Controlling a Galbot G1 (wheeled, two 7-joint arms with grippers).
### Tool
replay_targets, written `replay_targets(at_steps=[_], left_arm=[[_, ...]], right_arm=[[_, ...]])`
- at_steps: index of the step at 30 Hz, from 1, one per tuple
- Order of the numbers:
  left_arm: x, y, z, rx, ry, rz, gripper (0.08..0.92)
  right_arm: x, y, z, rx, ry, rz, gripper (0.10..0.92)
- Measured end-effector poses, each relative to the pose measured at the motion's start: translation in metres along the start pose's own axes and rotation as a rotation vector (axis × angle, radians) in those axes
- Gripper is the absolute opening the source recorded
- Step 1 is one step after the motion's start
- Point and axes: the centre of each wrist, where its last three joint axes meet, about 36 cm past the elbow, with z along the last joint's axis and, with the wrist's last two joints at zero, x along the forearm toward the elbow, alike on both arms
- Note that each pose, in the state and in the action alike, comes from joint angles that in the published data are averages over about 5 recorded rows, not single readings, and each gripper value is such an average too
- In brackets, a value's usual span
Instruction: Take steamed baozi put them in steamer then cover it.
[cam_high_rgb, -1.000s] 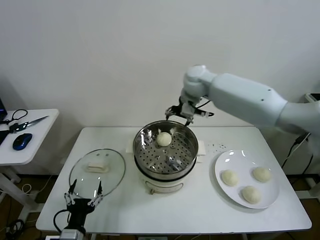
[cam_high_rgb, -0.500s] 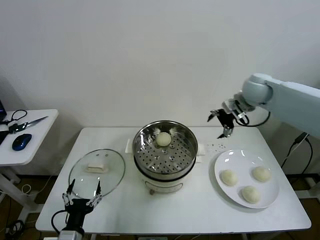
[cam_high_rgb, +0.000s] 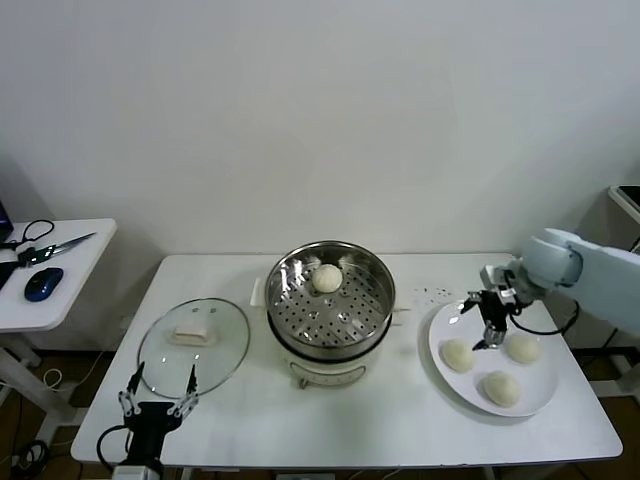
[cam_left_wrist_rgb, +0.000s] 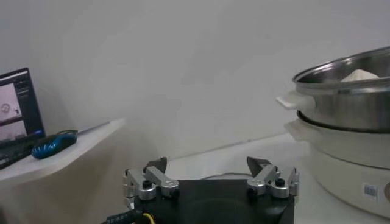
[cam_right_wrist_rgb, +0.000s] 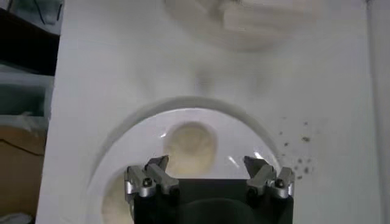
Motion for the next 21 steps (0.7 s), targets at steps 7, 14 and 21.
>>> replay_targets(at_steps=[7, 14, 21], left_arm=[[0.001, -0.001, 0.003, 0.009, 0.011, -0.003, 0.823], [0.001, -0.001, 0.005, 0.013, 0.015, -0.001, 0.823], [0.001, -0.002, 0.007, 0.014, 0.018, 0.0, 0.823]], right_arm=[[-0.029, 0.005, 0.004, -0.031, 0.011, -0.002, 0.823], [-0.046, 0.007, 0.004, -0.054, 0.013, -0.002, 0.823], [-0.056, 0.004, 0.001, -0.062, 0.014, 0.004, 0.813]])
